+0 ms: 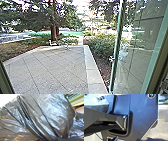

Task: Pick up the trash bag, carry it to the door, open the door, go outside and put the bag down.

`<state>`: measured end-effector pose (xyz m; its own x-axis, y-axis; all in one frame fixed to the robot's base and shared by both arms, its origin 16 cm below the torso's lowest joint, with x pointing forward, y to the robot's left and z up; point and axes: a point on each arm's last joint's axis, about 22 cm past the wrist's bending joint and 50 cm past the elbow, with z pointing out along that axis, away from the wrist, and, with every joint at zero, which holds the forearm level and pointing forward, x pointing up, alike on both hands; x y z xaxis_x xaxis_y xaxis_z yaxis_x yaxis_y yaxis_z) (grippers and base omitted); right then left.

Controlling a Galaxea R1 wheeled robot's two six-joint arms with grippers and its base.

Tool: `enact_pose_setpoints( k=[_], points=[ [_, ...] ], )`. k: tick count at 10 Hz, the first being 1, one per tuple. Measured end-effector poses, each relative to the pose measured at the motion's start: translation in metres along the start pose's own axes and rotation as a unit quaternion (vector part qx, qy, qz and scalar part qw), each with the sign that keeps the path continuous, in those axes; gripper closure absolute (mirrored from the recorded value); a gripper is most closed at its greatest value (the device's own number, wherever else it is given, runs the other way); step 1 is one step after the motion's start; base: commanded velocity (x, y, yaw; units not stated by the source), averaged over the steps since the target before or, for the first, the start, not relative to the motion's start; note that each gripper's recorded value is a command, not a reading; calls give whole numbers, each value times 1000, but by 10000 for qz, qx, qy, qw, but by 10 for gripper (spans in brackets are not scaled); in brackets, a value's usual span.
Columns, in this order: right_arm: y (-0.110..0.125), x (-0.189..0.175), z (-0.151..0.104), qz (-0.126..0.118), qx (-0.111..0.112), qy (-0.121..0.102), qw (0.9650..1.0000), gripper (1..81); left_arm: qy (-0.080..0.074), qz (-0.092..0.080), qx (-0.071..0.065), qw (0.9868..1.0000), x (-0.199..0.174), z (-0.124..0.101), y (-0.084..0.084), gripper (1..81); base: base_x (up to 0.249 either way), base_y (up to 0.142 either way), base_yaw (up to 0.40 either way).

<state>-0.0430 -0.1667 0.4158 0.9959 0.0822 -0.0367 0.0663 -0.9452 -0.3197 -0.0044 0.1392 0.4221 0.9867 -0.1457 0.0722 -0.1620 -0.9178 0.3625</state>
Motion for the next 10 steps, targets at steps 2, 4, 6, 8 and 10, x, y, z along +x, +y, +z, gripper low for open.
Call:
enact_pose_setpoints(
  k=[2, 4, 6, 8, 10],
  points=[
    [4, -16, 0, 26, -32, -79, 10000, 10, -34, -18, 0, 10000, -12, -1, 1, 811, 113, 0, 0],
    [3, -6, 0, 4, -26, -26, 10000, 10, -25, -10, -22, 10000, -7, 0, 3, 811, 113, 0, 0],
    [-2, -10, 1, 4, 10, -37, 10000, 10, -37, -12, -1, 10000, -10, 0, 1, 811, 113, 0, 0],
    [2, -12, 0, 11, -19, -42, 10000, 10, -32, -12, -4, 10000, -12, 0, 1, 811, 114, 0, 0],
    [-5, -5, 1, -7, 36, -7, 10000, 10, -5, 5, 29, 10000, -2, -1, -4, 811, 114, 0, 0]
  ],
)
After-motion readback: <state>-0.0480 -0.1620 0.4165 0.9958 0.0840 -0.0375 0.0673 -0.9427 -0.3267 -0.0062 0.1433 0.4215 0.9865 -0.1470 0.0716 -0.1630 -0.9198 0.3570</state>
